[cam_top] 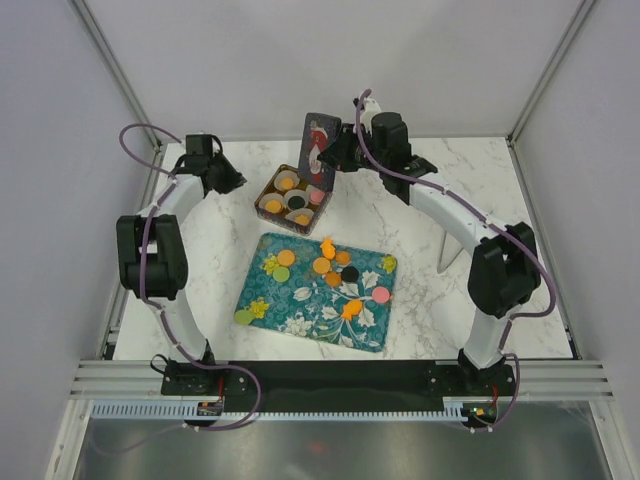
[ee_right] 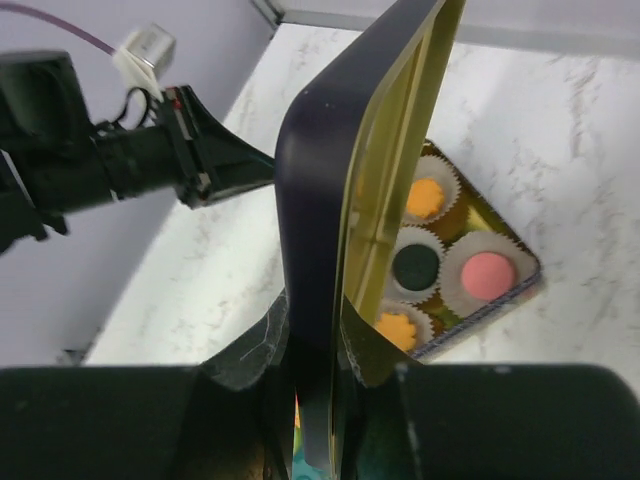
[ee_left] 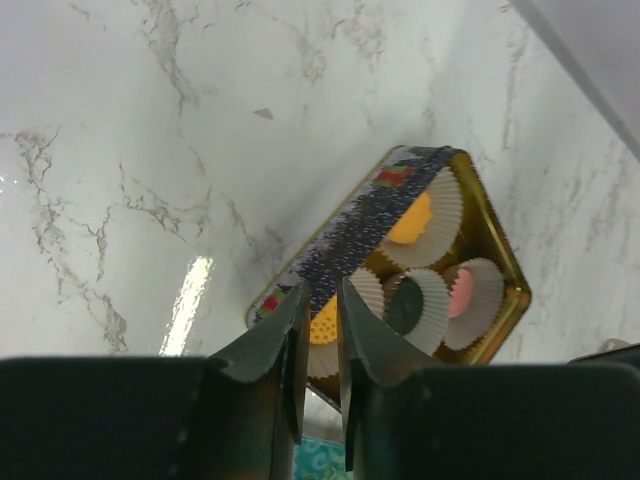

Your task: Pack the cookies

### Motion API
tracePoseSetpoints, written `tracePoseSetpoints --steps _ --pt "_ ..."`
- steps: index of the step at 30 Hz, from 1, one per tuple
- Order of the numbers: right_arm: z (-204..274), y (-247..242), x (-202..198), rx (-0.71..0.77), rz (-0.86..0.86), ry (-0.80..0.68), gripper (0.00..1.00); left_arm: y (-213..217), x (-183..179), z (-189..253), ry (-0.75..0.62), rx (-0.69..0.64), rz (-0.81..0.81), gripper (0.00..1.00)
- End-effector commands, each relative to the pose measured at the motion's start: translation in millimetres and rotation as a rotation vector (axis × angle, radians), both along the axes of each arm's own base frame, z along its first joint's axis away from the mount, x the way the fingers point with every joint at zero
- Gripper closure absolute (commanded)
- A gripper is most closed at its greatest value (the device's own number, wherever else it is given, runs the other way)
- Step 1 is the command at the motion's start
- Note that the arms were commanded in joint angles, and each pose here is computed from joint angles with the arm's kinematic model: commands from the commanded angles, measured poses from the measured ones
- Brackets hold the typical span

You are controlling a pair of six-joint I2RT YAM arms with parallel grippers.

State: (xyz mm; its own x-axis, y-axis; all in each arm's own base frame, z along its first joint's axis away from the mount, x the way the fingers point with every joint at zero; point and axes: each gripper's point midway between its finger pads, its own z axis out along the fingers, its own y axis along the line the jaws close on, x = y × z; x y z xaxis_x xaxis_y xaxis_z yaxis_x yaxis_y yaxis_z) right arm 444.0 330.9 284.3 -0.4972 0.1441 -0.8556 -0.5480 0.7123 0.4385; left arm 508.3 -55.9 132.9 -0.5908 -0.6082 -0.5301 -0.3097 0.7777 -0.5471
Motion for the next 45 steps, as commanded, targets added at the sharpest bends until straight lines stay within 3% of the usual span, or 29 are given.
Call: tracePoseSetpoints --steps 1,11,19,28,37,45 --pt "18 24 0 0.363 0.152 0.121 0.97 5 12 -14 -0.008 0.072 -0.008 0.78" --pt "-9 17 29 0.732 0.229 0.210 0.95 -32 -1 -71 0.074 0.017 -0.033 0.82" --pt "-26 4 42 0.794 0.207 0.257 0.95 -59 -27 -83 0.095 -0.007 -0.033 0.85" --pt "-52 -6 45 0.834 0.210 0.316 0.95 -96 -43 -62 0.039 -0.048 -0.091 0.85" --pt "-67 -8 41 0.835 0.244 0.364 0.94 -49 -53 -56 0.078 0.015 -0.010 0.79" --pt "-85 -1 34 0.814 0.324 0.455 0.94 -15 -54 -25 0.024 0.017 0.045 0.69"
